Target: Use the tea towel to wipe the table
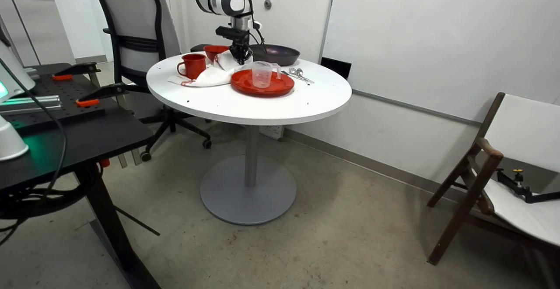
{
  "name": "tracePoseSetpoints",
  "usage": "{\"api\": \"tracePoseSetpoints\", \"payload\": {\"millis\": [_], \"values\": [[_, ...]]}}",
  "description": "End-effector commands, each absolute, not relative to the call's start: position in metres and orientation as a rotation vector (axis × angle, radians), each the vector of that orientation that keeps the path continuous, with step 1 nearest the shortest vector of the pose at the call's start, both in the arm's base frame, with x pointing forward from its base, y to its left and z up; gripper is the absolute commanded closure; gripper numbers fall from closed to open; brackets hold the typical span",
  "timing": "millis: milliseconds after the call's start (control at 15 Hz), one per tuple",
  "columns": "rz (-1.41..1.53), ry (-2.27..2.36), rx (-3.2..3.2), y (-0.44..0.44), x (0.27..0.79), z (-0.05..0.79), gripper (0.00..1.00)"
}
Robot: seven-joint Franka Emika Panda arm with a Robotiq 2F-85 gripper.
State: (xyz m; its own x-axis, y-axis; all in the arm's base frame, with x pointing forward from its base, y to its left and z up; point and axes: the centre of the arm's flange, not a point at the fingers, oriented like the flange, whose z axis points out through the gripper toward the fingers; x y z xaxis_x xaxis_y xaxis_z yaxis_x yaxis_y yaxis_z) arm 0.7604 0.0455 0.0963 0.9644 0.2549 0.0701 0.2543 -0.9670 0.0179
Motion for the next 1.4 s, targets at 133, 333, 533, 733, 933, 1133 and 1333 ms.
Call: {"api": "tracePoseSetpoints", "payload": {"millis": [133, 333, 533, 733, 933, 1133, 1333], "values": [[0.131, 0.335, 3.067, 0.025, 0.781, 0.091, 0.99], [0.103, 0.333, 3.049, 0.022, 0.77, 0.086, 0.99], [0.074, 0.316, 3.098, 0.036, 0.754, 0.075, 0.99], [0.007, 0.283, 3.174, 0.059, 0.728, 0.064, 0.99], [-0.03, 0.321, 3.218, 0.083, 0.716, 0.064, 0.99], [-0.059, 0.357, 3.244, 0.103, 0.706, 0.065, 0.99], [-0.09, 0.396, 3.262, 0.119, 0.696, 0.066, 0.99]]}}
